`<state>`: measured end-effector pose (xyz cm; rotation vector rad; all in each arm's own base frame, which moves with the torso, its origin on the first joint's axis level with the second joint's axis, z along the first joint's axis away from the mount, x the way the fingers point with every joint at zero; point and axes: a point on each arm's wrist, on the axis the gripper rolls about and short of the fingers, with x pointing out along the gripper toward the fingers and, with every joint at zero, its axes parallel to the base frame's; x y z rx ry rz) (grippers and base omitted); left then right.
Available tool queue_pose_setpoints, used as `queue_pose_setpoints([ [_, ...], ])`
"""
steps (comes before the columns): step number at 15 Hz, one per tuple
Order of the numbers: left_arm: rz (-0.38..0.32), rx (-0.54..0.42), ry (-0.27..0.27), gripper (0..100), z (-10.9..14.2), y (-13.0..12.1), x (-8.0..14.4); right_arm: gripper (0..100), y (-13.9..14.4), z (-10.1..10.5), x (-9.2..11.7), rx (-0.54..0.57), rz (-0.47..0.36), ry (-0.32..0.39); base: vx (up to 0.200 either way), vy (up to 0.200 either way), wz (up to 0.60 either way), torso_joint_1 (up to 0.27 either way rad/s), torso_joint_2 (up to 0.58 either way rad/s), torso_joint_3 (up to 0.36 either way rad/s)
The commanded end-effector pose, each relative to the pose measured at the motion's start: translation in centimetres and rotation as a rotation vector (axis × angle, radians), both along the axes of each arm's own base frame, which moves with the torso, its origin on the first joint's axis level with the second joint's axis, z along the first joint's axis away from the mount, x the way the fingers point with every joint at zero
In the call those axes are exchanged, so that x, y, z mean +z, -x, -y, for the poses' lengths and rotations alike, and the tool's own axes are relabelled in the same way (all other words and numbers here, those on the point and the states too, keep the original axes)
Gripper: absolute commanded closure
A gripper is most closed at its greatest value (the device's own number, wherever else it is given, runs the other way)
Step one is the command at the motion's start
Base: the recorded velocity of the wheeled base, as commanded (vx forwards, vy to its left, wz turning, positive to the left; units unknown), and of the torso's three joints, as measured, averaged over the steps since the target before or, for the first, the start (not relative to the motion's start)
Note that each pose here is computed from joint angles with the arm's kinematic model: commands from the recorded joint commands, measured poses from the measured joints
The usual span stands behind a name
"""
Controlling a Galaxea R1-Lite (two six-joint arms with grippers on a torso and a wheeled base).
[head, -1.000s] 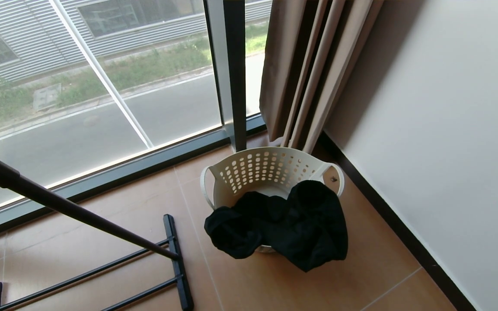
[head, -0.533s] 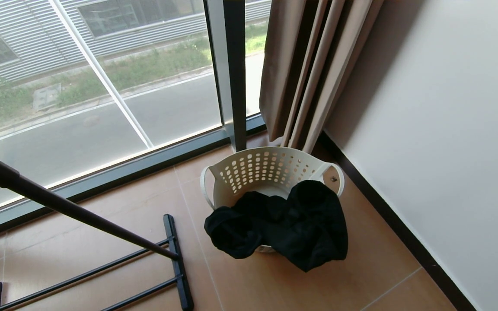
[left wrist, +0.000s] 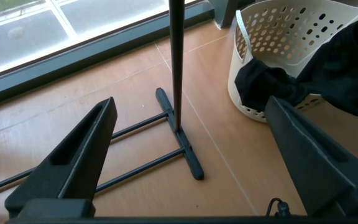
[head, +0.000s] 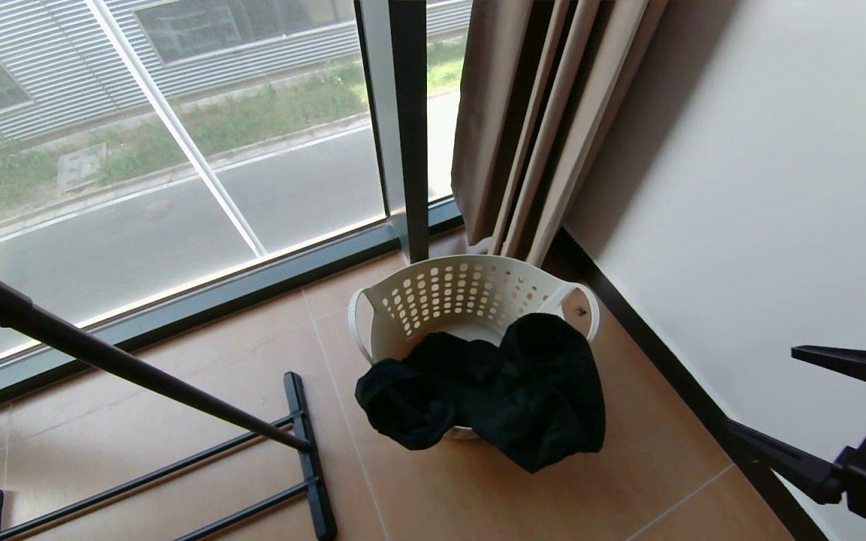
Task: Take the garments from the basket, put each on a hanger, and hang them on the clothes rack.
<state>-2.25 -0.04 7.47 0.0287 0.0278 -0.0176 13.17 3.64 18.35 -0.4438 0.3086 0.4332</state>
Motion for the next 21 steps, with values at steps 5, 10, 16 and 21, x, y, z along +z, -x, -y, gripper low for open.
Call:
queue_pose_setpoints([
  [5, -0.001, 0.000, 0.000, 0, 0.0, 0.0, 0.0, 0, -8.4, -4.7, -1.9, 0.173, -0.062, 0.385, 0.000, 0.000, 0.00, 0.000, 0.00, 0.000],
  [10, 0.000, 0.000, 0.000, 0, 0.0, 0.0, 0.0, 0, -14.1, -7.0, -4.9, 0.275, -0.080, 0.678, 0.000, 0.000, 0.00, 0.000, 0.00, 0.000],
  [16, 0.000, -0.001, 0.000, 0, 0.0, 0.0, 0.0, 0, -23.0, -9.8, -6.8, 0.191, -0.049, 0.720, 0.000, 0.000, 0.00, 0.000, 0.00, 0.000],
  [21, 0.002, 0.000, 0.000, 0, 0.0, 0.0, 0.0, 0, -27.2, -11.4, -8.5, 0.169, -0.024, 0.730, 0.000, 0.000, 0.00, 0.000, 0.00, 0.000],
])
